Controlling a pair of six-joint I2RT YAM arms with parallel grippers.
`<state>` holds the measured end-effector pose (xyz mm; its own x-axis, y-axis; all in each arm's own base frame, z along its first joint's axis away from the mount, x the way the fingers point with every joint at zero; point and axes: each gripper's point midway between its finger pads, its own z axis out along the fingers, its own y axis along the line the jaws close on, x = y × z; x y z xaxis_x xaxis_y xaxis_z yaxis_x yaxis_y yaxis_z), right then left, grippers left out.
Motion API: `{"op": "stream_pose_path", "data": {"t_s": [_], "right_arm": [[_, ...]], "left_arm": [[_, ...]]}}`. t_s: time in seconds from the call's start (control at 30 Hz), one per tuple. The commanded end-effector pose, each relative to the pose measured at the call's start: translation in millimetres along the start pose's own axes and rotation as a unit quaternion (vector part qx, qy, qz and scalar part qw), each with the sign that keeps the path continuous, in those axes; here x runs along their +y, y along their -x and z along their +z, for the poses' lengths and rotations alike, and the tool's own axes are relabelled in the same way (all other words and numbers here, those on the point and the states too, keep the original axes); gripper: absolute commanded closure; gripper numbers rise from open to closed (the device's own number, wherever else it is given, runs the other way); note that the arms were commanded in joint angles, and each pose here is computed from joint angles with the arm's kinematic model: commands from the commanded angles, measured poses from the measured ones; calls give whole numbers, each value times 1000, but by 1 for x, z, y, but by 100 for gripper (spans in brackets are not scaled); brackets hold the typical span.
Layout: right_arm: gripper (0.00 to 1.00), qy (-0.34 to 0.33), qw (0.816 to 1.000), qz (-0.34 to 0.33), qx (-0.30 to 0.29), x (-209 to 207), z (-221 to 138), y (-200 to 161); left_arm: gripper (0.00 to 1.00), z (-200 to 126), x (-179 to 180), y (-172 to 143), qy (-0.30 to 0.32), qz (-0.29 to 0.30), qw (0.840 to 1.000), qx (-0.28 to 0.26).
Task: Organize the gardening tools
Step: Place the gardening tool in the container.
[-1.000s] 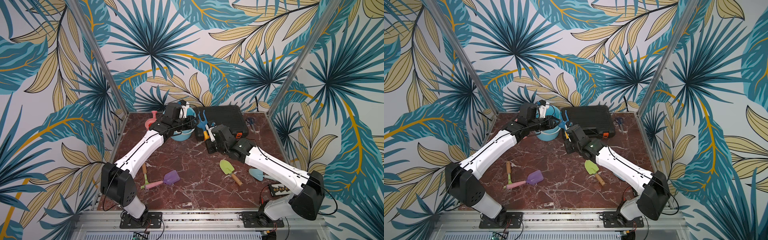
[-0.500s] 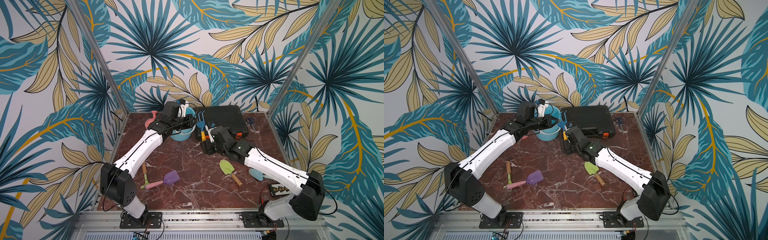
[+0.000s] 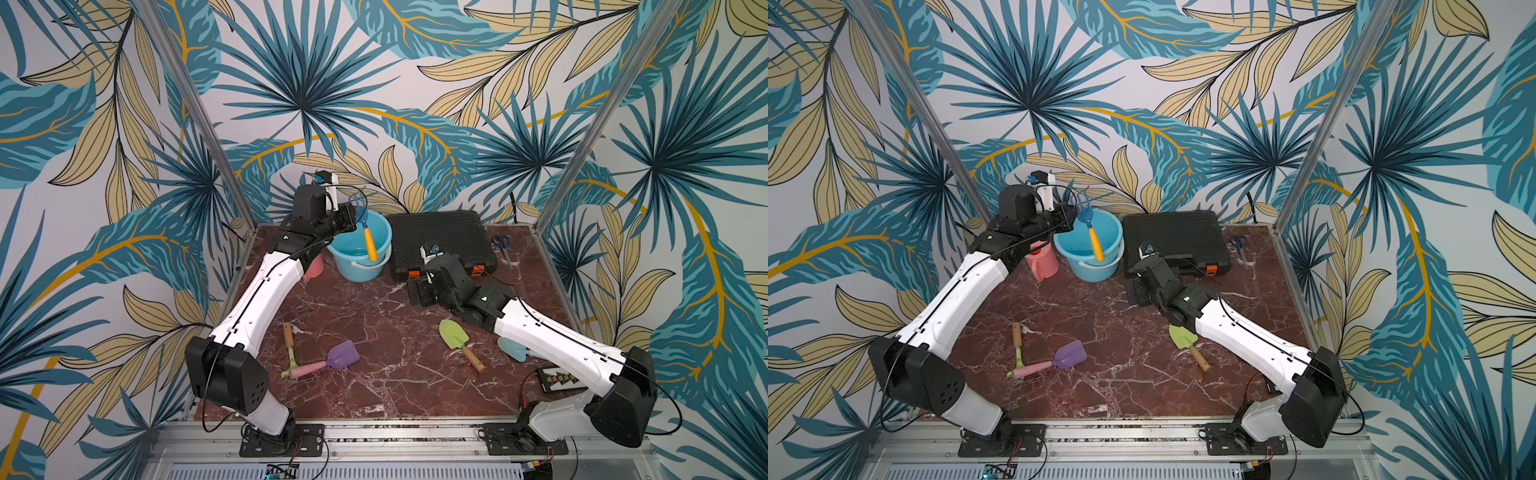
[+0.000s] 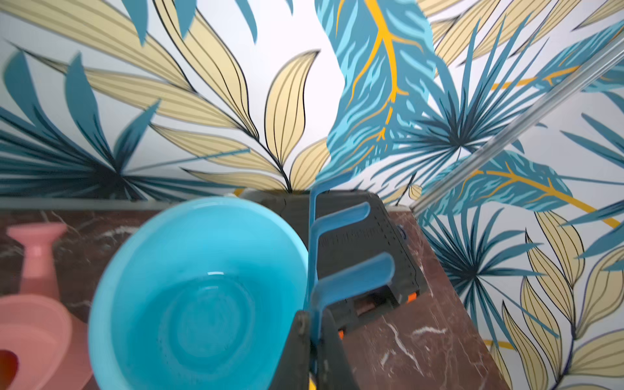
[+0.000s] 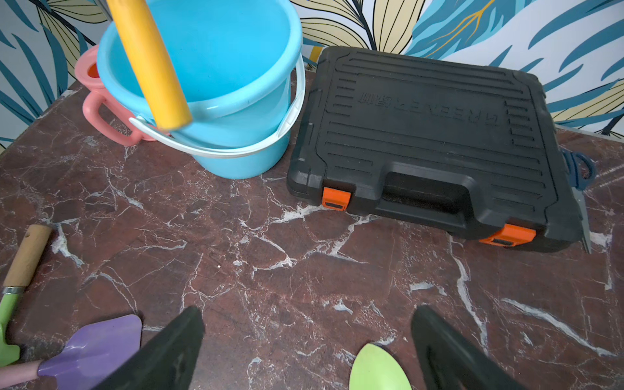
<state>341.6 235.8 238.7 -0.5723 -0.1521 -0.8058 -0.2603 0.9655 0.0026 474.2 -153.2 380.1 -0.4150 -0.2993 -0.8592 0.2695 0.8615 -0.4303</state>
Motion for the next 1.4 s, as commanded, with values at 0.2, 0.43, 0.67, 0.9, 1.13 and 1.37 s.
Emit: {"op": "stream_pose_path", "data": {"t_s": [0.2, 0.43, 0.67, 0.9, 1.13, 1.37], "right_arm": [[1, -6, 1000, 20, -15, -8, -8, -3], [1, -11, 999, 22, -25, -13, -16, -1], [1, -24, 999, 27, -23, -21, -21, -6], [0, -34, 999, 28, -18, -25, -20, -9], [0, -163, 985, 48, 2, -72, -24, -25], [1, -261, 955, 120, 70, -133, -35, -79]], "left_arm": [[100, 31, 7, 43, -2, 106, 991, -77], [100, 81, 24, -2, -26, 111, 993, -29], [96, 99, 43, -54, -28, 89, 995, 26], [49, 94, 45, -60, -17, 64, 996, 53], [3, 67, 33, -44, -15, 43, 998, 51], [0, 36, 23, -48, -23, -3, 998, 61]]}}
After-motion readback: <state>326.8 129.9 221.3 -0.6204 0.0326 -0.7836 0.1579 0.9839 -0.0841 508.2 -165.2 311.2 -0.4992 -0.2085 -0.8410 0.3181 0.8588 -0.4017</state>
